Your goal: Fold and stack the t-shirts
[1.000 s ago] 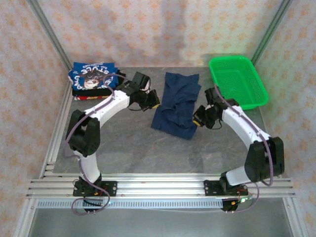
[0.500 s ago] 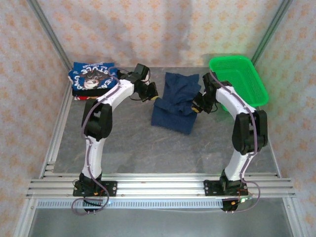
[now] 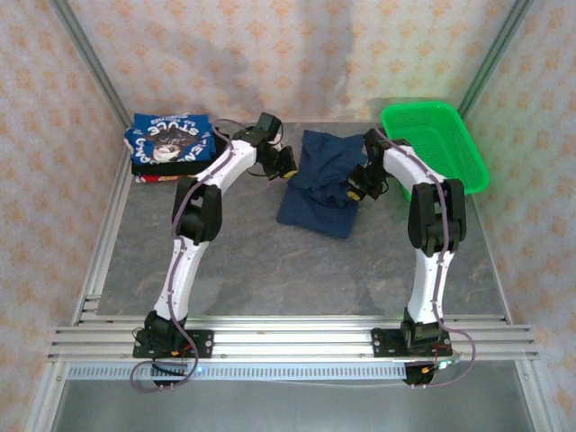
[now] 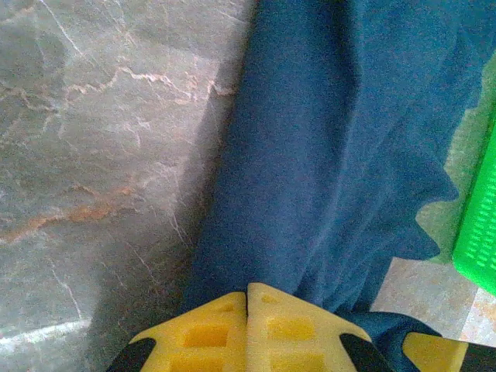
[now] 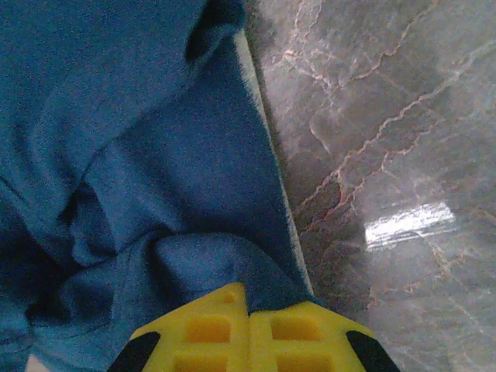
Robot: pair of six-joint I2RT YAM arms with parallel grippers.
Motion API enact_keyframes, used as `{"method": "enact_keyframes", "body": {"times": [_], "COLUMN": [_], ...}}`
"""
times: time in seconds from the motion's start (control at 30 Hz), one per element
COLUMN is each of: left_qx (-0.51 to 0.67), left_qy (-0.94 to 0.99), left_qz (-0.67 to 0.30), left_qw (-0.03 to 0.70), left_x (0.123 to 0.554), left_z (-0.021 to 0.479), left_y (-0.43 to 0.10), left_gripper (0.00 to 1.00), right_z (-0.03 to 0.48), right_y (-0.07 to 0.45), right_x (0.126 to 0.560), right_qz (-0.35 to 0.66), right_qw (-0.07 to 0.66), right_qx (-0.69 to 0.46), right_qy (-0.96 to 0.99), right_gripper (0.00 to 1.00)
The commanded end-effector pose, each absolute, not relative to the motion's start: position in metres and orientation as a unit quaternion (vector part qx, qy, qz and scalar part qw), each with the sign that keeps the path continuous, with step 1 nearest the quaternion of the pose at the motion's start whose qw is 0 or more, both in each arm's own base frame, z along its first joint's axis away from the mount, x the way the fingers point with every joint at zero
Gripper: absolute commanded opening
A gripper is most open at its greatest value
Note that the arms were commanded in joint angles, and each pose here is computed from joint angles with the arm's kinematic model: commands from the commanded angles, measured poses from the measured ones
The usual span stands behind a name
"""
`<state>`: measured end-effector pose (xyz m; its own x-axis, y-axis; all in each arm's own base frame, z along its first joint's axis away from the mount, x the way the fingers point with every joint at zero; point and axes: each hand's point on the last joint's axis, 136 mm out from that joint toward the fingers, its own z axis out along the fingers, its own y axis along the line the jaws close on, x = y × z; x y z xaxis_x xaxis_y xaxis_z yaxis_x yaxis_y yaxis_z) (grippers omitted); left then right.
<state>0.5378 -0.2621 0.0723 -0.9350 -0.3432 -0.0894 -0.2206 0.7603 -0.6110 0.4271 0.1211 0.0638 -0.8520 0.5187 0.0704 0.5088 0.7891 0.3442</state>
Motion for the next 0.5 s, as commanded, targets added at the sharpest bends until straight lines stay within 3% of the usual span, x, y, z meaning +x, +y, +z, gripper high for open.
{"method": "enact_keyframes", "body": {"times": [0.0, 0.37, 0.47], "left_qx": [-0.167, -0.173, -0.184], "left_qy": [0.928, 0.910, 0.901], "left_qz": [-0.317, -0.358, -0.376], "left_qw": [0.100, 0.118, 0.114], "left_x": [0.549, 0.569, 0.578], "left_z": [0.077, 0.092, 0.083], "left_y": [-0.250, -0.261, -0.269], "left_gripper": [0.00, 0.00, 0.03], "right_z": [0.068, 0.073, 0.068], "right_y": [0.113, 0.111, 0.110], "right_x": [0.437, 0.457, 0.470], "right_qz": [0.167, 0.182, 0.188], "right_qw": [0.022, 0.037, 0.045], "right_qx": [0.275, 0.287, 0.293], "right_qy": [0.946, 0.940, 0.936], "right_gripper": [0.00, 0.00, 0.08]}}
